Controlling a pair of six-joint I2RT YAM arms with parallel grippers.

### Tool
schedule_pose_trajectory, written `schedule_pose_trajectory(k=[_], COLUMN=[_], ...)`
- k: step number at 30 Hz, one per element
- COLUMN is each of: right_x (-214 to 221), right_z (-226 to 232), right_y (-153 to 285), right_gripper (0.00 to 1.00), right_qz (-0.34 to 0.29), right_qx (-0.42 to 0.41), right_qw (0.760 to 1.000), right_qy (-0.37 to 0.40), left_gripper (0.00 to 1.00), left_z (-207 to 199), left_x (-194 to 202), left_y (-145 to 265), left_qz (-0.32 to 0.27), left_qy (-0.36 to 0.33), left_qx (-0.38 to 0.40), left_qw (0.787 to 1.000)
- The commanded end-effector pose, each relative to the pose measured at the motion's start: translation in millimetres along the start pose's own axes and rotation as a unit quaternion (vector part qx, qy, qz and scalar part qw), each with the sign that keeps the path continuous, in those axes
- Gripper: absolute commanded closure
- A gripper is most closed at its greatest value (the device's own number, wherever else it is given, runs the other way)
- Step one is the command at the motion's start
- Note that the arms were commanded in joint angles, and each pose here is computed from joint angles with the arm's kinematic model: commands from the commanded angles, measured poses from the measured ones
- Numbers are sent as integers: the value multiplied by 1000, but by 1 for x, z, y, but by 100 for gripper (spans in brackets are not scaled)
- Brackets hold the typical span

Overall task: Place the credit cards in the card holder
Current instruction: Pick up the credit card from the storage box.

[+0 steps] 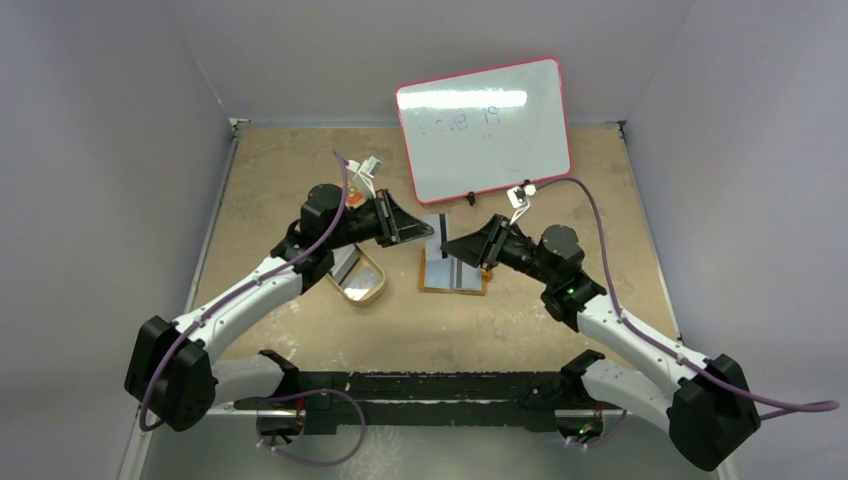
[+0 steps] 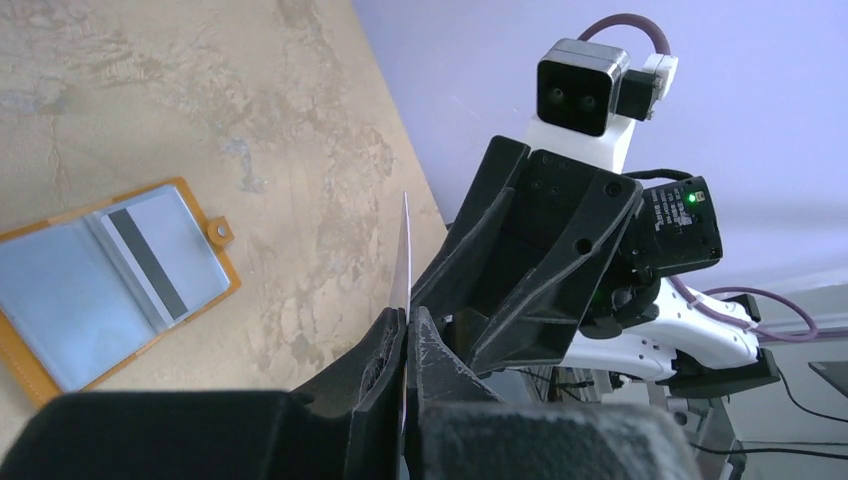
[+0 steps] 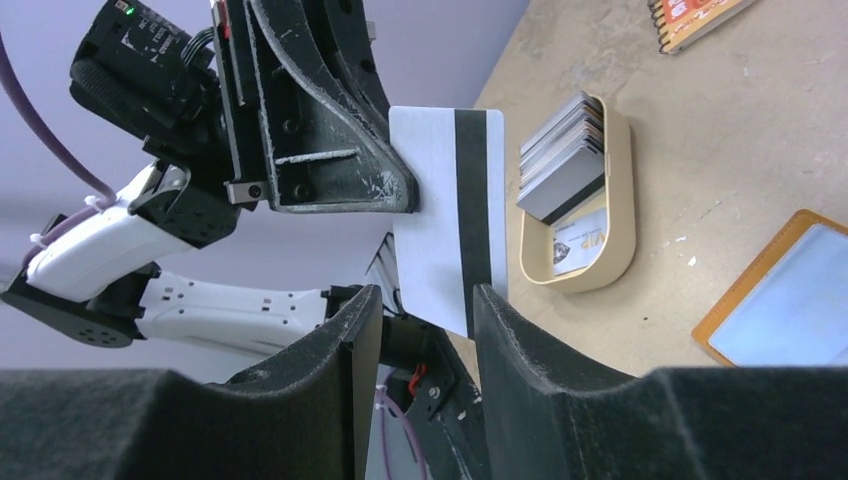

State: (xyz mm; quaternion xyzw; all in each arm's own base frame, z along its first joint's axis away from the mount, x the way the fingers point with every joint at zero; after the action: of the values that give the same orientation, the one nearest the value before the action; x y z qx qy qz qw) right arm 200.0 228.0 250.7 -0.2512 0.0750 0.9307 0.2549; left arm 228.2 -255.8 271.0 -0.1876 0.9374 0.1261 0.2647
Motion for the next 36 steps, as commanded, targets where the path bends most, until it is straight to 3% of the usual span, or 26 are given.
schedule_pose_trajectory(k=[1, 8, 17, 19, 22, 24, 27, 30, 36], right_x=[-13, -25, -26, -24, -23, -24, -24, -24, -19], right_z=[4, 21, 27, 29, 32, 32, 24, 9, -34], right_y=[1, 0, 0, 1, 5, 8, 9, 6, 3], right_gripper=[57, 58, 59, 66, 84, 97, 100, 100, 100], right_qz=[-37, -36, -29, -22, -31, -43, -56, -49, -32], right_qx=[25, 17, 8, -1, -14, -15, 7, 48, 147], right_qw=[999, 997, 997, 997, 997, 997, 996, 995, 985], right_qy=[13, 64, 72, 75, 72, 69, 66, 71, 88], left_gripper=[100, 100, 100, 100, 100, 86, 62, 53, 45], left_z=[-34, -38, -39, -39, -36, -26, 2, 30, 71], left_x=[-10, -9, -10, -10, -10, -9, -6, -6, -8], left_y=[8, 11, 10, 8, 6, 4, 3, 11, 21], left_qz=[1, 5, 9, 8, 5, 4, 16, 29, 45], left_qy=[-32, -38, -34, -30, -25, -30, -61, -95, -141], left_qx=[66, 75, 82, 85, 82, 56, -38, -144, -270], left_qw=[997, 996, 996, 996, 996, 998, 997, 985, 952])
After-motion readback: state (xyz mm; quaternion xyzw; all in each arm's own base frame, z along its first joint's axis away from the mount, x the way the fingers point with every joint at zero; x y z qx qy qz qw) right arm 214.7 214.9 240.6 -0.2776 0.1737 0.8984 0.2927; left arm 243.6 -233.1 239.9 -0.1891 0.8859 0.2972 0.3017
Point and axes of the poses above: each gripper's point midway between its finger pads, its own y axis back along the fingers, its own z axis along the line the jaws close on, x = y × z, the point moved 5 cm from there along y, back along the fingers, and after that the axes turned 4 degrees about -y, right-handed, at the moved point
